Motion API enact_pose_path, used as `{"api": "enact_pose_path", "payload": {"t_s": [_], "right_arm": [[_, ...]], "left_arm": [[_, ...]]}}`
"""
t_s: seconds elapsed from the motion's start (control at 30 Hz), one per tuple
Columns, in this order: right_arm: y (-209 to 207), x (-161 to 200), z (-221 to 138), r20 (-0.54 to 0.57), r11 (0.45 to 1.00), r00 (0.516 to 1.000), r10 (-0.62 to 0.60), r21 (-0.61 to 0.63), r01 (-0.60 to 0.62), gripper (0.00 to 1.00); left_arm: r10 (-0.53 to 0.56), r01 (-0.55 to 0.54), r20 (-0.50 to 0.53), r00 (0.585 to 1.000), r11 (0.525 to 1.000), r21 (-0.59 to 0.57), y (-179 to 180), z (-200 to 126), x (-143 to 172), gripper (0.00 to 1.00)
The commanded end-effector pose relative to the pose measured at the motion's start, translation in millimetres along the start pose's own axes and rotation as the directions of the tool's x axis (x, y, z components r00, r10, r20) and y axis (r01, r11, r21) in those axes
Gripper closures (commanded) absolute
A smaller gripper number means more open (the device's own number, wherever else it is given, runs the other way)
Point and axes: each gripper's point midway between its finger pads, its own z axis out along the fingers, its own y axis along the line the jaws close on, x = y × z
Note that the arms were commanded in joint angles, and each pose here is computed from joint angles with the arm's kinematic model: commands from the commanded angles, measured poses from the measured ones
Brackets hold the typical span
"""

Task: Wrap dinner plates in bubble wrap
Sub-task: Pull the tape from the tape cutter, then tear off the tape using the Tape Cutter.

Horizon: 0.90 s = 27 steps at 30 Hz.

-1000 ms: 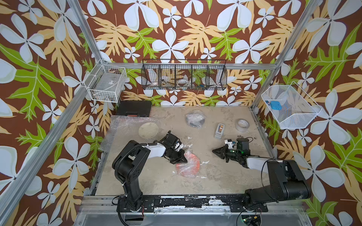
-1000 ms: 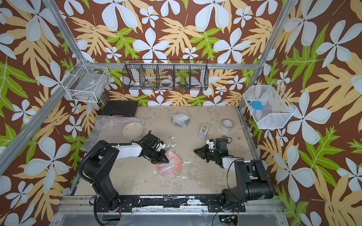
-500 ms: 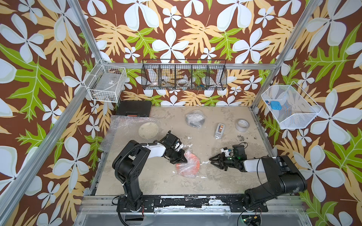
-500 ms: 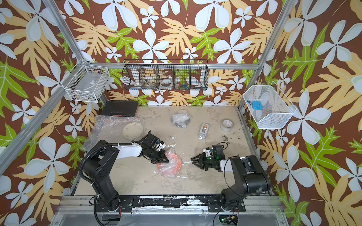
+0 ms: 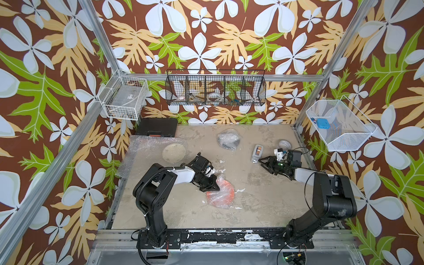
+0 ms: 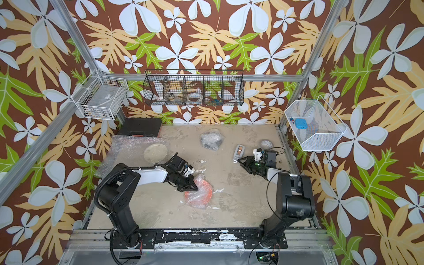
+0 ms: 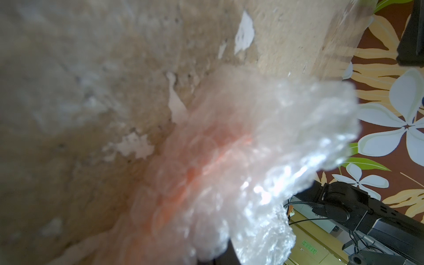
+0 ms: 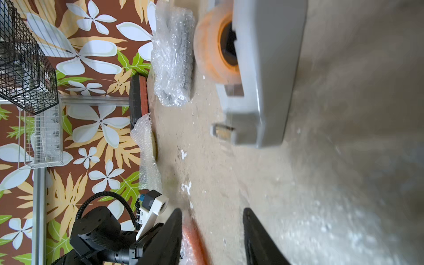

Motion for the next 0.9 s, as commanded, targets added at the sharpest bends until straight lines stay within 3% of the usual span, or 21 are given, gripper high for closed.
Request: {"api": "enact_pose_path", "payload": {"t_s": [0.0,0.53,0.87], "right_arm": [[6.6,-14.1,11.9,0.019,0.994,0.997,-0.075,-0.081,0.076,0.55],[1.5,-6.4,45.7,-0.065,0.989,0.996,-0.068,-0.132,0.059,0.57],[-4.5,-9.3,48.1,-0.065,0.993,0.996,-0.064,-0.1,0.058,0.75]], "left_arm": [[-0.033,0.035,0.014,0.999,0.991,-0.126,27.3,0.4,3.5,0.95],[-0.048,0.05,0.018,0.999,0.991,-0.125,29.1,-0.1,6.5,0.95],[-0.048,0.05,0.022,0.999,0.991,-0.125,28.5,-1.4,6.9,0.95]]}}
